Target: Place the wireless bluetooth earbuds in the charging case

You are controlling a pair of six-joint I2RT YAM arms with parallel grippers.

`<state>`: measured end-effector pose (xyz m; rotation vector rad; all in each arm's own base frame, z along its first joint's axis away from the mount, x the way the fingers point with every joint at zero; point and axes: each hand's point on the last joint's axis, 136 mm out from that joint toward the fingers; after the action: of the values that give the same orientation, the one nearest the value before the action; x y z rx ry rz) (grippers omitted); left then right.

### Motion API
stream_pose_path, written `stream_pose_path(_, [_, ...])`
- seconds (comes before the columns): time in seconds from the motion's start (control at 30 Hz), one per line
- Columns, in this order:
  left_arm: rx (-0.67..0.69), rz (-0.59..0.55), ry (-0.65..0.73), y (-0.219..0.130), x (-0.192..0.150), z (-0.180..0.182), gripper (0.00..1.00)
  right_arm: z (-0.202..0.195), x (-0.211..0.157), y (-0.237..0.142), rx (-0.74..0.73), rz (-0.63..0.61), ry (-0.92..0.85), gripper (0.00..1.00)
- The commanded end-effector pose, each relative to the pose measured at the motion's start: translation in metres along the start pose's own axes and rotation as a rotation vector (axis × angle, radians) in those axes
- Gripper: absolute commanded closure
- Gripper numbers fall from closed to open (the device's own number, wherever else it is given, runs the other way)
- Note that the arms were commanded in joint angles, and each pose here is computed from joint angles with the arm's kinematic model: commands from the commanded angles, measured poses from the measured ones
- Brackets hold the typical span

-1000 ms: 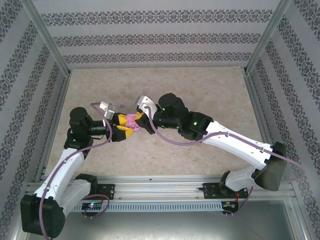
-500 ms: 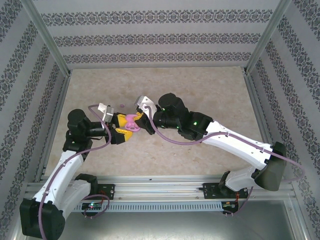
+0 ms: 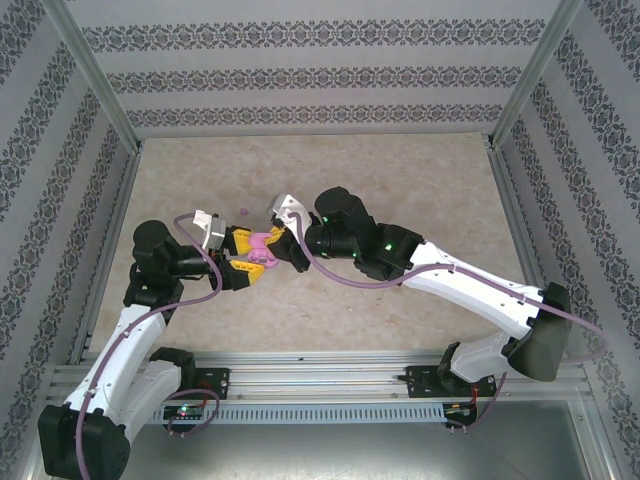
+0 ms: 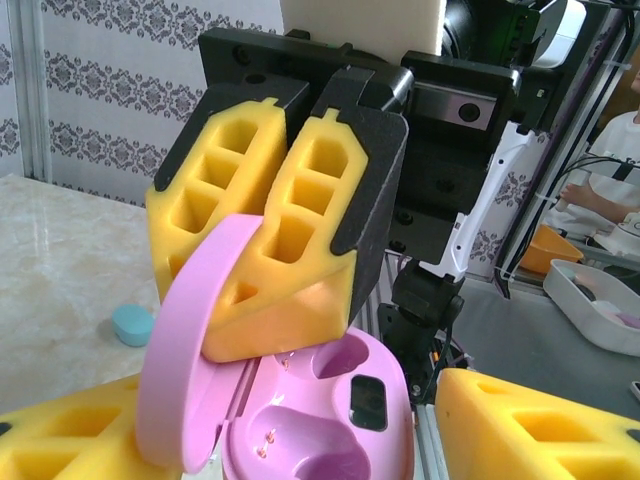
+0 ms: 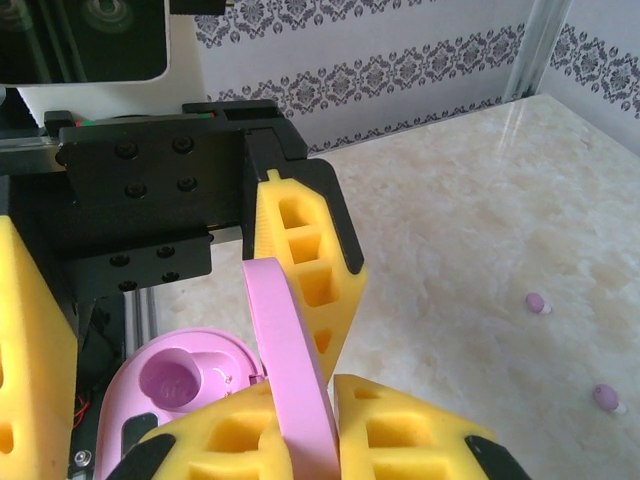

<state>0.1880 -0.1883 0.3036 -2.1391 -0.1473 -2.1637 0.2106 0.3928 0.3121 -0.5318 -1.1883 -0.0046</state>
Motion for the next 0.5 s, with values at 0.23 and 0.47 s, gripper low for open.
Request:
stream_pose_path(0.23, [-0.035, 0.010, 0.018, -0.0023, -0.0034, -0.0084, 0.35, 0.0049, 0.0158, -0.0034, 0.032, -0.040, 0.020, 1.00])
stream_pose_path(0.47, [-0.041, 0.011, 0.019, -0.0021, -0.0033, -0.0078, 0.52, 0.0048, 0.0152, -0.0006, 0.044, -0.032, 0.032, 1.00])
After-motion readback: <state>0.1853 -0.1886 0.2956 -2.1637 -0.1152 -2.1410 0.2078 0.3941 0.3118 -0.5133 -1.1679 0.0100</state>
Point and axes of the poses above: each hand's point on the last joint's axis, 136 mm out from that joint toward the fingers, its own y axis out along the fingers, its own z axis along the line the jaws close on, x = y × z, and after that the axes turned 12 degrees about y, right-handed
